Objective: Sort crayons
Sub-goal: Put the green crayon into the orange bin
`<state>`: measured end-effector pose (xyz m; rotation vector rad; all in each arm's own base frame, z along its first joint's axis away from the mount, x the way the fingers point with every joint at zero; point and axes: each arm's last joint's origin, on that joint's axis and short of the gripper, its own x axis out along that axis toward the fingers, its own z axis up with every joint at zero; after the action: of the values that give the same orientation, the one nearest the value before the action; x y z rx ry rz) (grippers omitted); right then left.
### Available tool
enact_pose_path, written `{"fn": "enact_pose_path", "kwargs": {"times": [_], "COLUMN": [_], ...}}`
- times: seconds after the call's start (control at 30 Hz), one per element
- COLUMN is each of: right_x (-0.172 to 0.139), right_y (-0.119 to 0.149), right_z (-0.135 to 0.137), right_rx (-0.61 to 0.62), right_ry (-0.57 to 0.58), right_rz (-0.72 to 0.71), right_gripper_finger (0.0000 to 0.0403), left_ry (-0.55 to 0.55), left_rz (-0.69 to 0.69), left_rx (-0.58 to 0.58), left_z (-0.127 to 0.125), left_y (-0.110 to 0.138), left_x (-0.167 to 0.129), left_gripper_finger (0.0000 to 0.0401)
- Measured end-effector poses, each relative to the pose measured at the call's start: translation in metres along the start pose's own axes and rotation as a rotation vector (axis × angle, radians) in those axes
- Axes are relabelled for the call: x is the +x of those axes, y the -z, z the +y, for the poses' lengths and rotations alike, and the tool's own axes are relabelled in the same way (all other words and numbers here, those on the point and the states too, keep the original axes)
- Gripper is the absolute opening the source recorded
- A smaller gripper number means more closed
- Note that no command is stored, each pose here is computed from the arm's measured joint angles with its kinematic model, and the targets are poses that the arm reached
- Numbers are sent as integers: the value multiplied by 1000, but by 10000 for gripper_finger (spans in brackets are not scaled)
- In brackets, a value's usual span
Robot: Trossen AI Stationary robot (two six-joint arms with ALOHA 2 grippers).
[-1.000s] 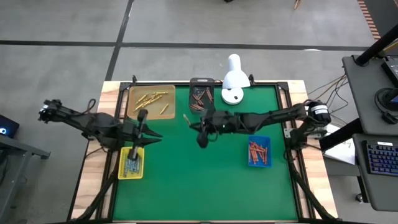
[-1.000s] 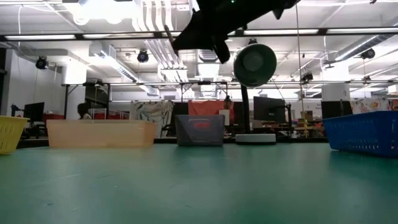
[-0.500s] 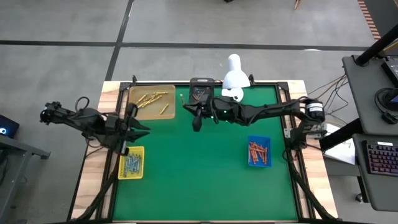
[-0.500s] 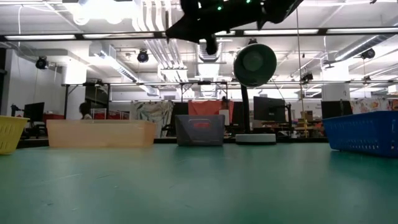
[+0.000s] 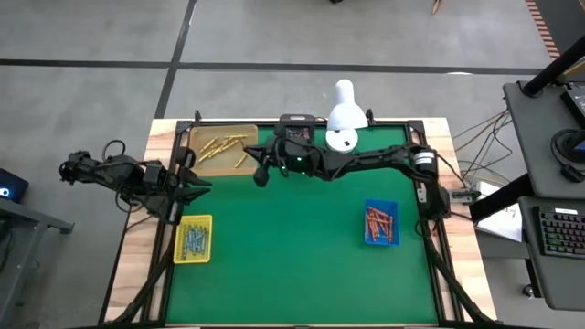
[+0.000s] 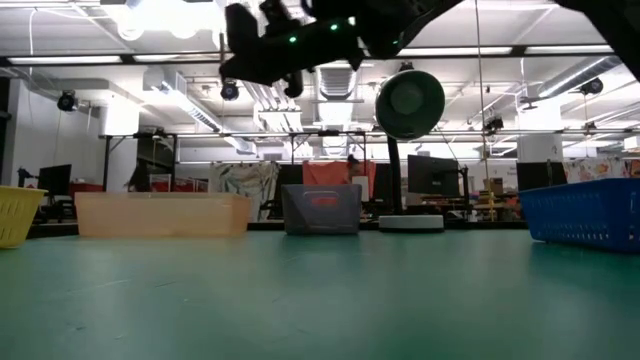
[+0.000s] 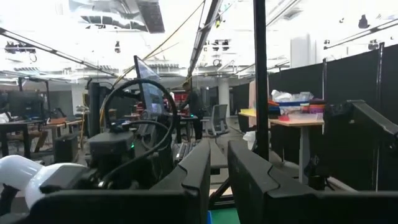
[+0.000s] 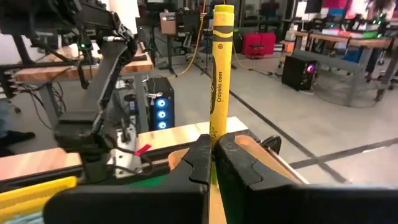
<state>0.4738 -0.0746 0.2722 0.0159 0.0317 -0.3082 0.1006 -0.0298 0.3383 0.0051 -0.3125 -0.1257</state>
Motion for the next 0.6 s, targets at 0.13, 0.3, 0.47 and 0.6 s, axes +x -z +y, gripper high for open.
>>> {"fn": "enact_pose_path", "kwargs": {"times": [0.13, 0.3, 0.47, 0.6], "right_x": [19, 39, 53, 60], "right_y": [4, 16, 29, 37], "right_z": [-3, -9, -16, -20], "right_rx": [-34, -93, -113, -104], "right_ry": [27, 139, 190, 198], "right_rz": [-13, 21, 105, 160], "right_gripper_finger": [9, 9, 9, 9], "left_ry": [0, -1, -1, -2], "left_rz": [-1, -6, -11, -16], "left_rx": [0, -4, -5, -6], "left_z": [0, 1, 2, 2], "left_y": [1, 1, 0, -1], "left_x": [-2, -5, -8, -8], "left_gripper_finger": [39, 39, 39, 39]}}
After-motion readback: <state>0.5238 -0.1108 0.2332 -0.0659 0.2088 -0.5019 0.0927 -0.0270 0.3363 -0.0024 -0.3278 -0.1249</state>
